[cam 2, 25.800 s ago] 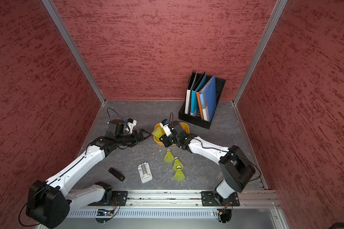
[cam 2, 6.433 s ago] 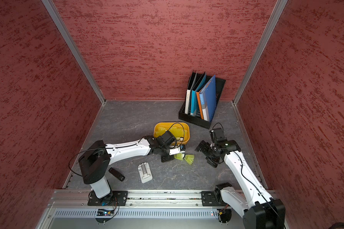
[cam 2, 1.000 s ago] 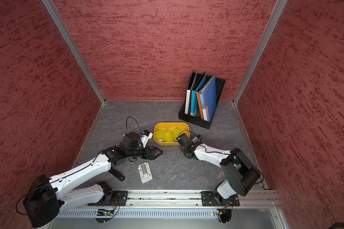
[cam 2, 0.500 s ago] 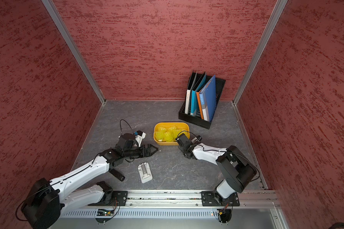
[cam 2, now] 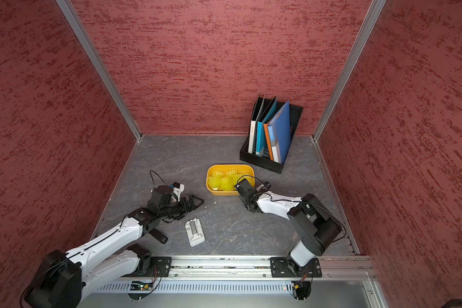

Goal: Put the shuttlecocks into the storage box
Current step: Pick up the shuttlecock at the center of the board.

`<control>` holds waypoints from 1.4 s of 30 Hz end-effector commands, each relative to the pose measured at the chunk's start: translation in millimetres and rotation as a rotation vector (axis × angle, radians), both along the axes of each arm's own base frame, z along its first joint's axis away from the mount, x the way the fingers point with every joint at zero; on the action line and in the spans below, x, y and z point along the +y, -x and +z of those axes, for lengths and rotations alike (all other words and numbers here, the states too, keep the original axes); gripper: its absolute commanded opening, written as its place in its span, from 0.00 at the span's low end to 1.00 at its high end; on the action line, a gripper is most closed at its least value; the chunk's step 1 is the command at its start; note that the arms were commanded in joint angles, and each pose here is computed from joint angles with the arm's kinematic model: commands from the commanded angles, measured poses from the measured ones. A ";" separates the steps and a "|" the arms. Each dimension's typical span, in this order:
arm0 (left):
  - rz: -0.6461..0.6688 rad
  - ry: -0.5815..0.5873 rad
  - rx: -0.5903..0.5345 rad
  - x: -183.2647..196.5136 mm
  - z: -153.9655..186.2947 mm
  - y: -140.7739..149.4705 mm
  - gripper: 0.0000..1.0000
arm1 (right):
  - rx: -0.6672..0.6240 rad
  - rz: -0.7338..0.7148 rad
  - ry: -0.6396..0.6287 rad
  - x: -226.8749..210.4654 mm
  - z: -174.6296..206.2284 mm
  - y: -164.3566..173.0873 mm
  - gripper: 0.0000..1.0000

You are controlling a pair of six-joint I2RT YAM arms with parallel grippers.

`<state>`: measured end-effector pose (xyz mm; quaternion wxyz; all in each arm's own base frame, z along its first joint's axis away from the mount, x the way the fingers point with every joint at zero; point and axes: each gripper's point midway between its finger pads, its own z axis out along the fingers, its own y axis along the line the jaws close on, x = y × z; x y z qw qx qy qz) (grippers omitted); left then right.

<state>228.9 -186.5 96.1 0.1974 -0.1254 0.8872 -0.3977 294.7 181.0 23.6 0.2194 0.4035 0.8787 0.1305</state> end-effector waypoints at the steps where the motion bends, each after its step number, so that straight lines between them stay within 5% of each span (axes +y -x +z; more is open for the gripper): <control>1: 0.014 0.035 -0.018 0.5 8.8 -4.3 1.00 | 0.061 -0.012 0.049 -9.3 -8.1 12.3 0.36; 27: -0.032 -0.021 -0.015 -2.9 5.3 -7.0 1.00 | 0.046 0.092 0.053 -23.9 33.8 38.4 0.27; 42: -0.161 -0.013 -0.103 -54.4 34.7 -18.9 1.00 | -0.210 0.318 0.095 -16.0 116.9 18.6 0.28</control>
